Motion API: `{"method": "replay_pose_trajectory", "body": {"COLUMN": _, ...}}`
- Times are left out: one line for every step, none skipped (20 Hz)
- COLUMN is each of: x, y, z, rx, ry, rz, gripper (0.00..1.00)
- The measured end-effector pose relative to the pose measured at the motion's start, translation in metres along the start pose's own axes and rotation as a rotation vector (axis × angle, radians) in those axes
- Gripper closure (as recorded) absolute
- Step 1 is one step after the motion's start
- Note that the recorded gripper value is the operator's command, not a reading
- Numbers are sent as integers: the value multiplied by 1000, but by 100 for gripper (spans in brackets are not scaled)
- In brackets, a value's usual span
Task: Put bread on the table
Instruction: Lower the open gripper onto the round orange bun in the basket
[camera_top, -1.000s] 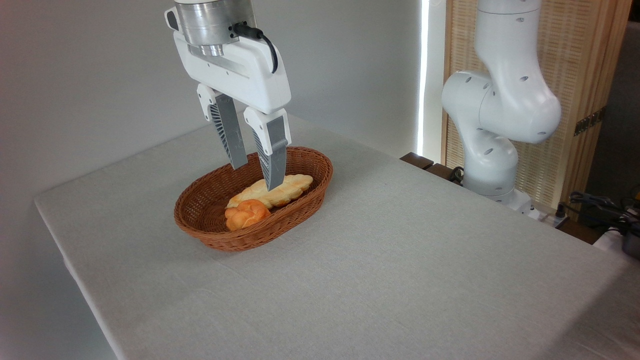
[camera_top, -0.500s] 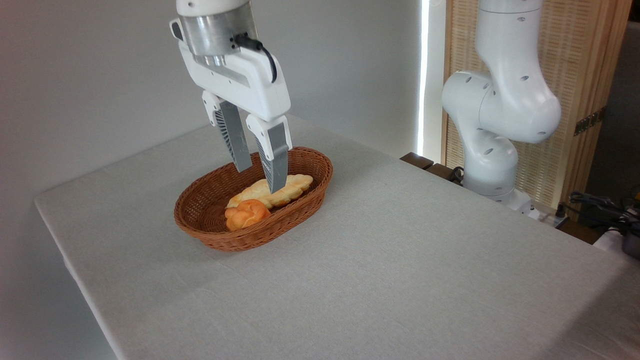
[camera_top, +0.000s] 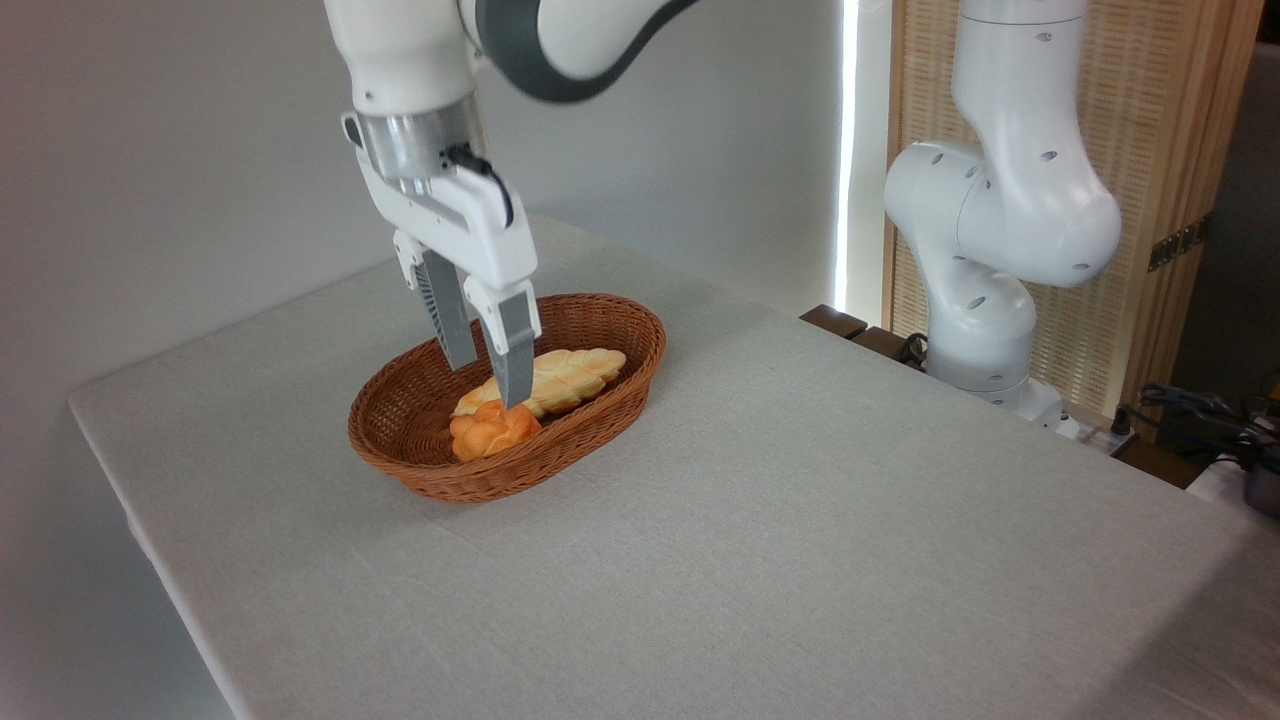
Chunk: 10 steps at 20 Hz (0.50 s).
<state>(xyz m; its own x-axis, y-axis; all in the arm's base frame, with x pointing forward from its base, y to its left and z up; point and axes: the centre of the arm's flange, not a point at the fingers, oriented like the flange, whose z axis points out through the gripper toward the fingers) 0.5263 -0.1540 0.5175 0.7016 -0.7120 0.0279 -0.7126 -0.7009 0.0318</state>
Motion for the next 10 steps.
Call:
{"method": "replay_pose_trajectory", "body": {"x": 4, "y": 7, "z": 10, "rx": 2, "ry": 4, "rz": 14, "gripper": 0}}
{"method": "replay_pose_trajectory", "body": {"x": 6, "y": 10, "z": 15, "rx": 3, "ry": 5, "rz": 21, "gripper": 0}}
{"method": "replay_pose_trajectory", "body": {"x": 9, "y": 15, "z": 23, "rx": 3, "ry": 6, "rz": 31, "gripper": 0}}
{"method": "replay_pose_trajectory", "body": {"x": 10, "y": 16, "z": 26, "rx": 2, "ry": 5, "rz": 35, "gripper": 0}}
{"method": "replay_pose_trajectory", "body": {"x": 12, "y": 18, "z": 32, "rx": -1, "ry": 2, "rz": 40, "gripper": 0}}
{"method": "replay_pose_trajectory", "body": {"x": 13, "y": 19, "z": 34, "rx": -3, "ry": 0, "rz": 42, "gripper": 0}}
{"method": "replay_pose_trajectory", "body": {"x": 15, "y": 20, "z": 38, "rx": -4, "ry": 0, "rz": 45, "gripper": 0}}
{"method": "replay_pose_trajectory", "body": {"x": 16, "y": 20, "z": 40, "rx": -4, "ry": 1, "rz": 46, "gripper": 0}}
{"method": "replay_pose_trajectory", "body": {"x": 18, "y": 20, "z": 43, "rx": -5, "ry": 1, "rz": 49, "gripper": 0}}
{"method": "replay_pose_trajectory", "body": {"x": 19, "y": 21, "z": 45, "rx": -7, "ry": 1, "rz": 50, "gripper": 0}}
